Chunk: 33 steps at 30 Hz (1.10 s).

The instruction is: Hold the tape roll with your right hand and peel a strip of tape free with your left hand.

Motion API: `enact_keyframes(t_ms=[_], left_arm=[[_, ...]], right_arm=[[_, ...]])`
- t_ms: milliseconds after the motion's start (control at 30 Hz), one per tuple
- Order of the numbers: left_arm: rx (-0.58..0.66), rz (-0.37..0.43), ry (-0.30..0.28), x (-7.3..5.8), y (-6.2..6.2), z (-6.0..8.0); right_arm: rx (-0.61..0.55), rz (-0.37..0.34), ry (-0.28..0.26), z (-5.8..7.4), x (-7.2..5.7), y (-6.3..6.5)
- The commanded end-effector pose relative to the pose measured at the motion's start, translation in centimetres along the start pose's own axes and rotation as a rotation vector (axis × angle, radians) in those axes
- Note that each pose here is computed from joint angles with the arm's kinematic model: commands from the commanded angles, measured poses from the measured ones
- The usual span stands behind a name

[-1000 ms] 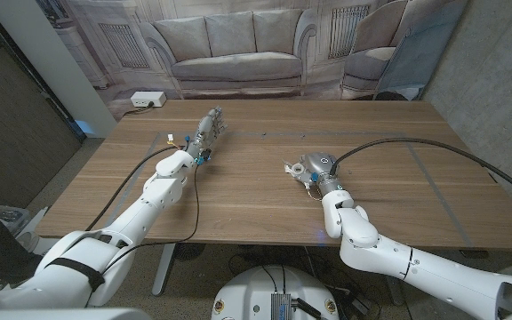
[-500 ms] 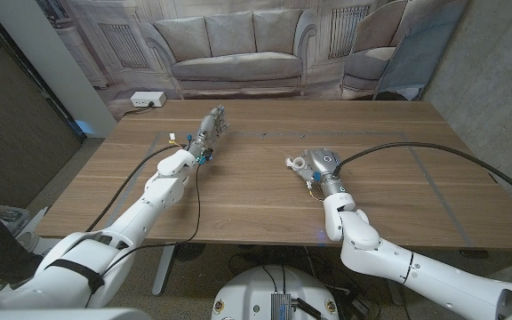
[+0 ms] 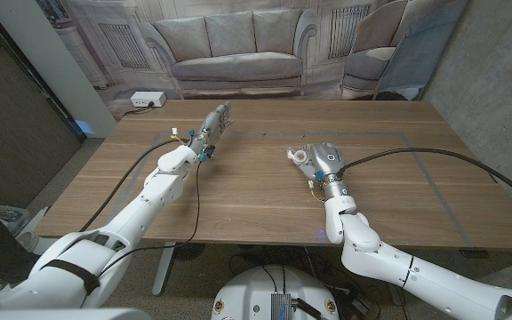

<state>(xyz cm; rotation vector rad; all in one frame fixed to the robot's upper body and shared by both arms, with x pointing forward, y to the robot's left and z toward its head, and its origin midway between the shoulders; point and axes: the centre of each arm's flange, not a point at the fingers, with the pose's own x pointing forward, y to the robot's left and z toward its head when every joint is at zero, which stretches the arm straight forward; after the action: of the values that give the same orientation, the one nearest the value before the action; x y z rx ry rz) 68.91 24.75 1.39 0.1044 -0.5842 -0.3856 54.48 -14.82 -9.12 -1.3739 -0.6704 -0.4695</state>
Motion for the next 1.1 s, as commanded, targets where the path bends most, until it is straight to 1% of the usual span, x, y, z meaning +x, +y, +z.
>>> enact_keyframes(t_ms=[33, 333, 433, 600, 700, 833, 1100], left_arm=[[0.130, -0.060, -0.001, 0.5, -0.8, 2.3], [0.241, -0.138, -0.007, 1.1, -1.8, 4.5], [0.283, -0.149, -0.017, 1.3, -2.0, 5.3], [0.356, -0.192, -0.014, 1.4, -2.5, 6.6], [0.395, -0.220, -0.005, 1.5, -2.7, 7.2], [0.440, -0.224, -0.014, 1.4, -3.0, 7.9], [0.566, -0.279, -0.022, 1.1, -3.6, 9.7]], right_arm=[[0.010, -0.095, -0.023, -0.1, -0.2, -0.5], [0.013, -0.154, -0.042, 0.1, -0.3, -1.0], [0.015, -0.158, -0.043, 0.2, -0.3, -1.2], [0.017, -0.157, -0.040, 0.2, -0.4, -1.4], [0.019, -0.159, -0.038, 0.2, -0.5, -1.4], [0.022, -0.163, -0.035, 0.0, -0.7, -1.4], [0.031, -0.170, -0.038, -0.1, -1.0, -1.3]])
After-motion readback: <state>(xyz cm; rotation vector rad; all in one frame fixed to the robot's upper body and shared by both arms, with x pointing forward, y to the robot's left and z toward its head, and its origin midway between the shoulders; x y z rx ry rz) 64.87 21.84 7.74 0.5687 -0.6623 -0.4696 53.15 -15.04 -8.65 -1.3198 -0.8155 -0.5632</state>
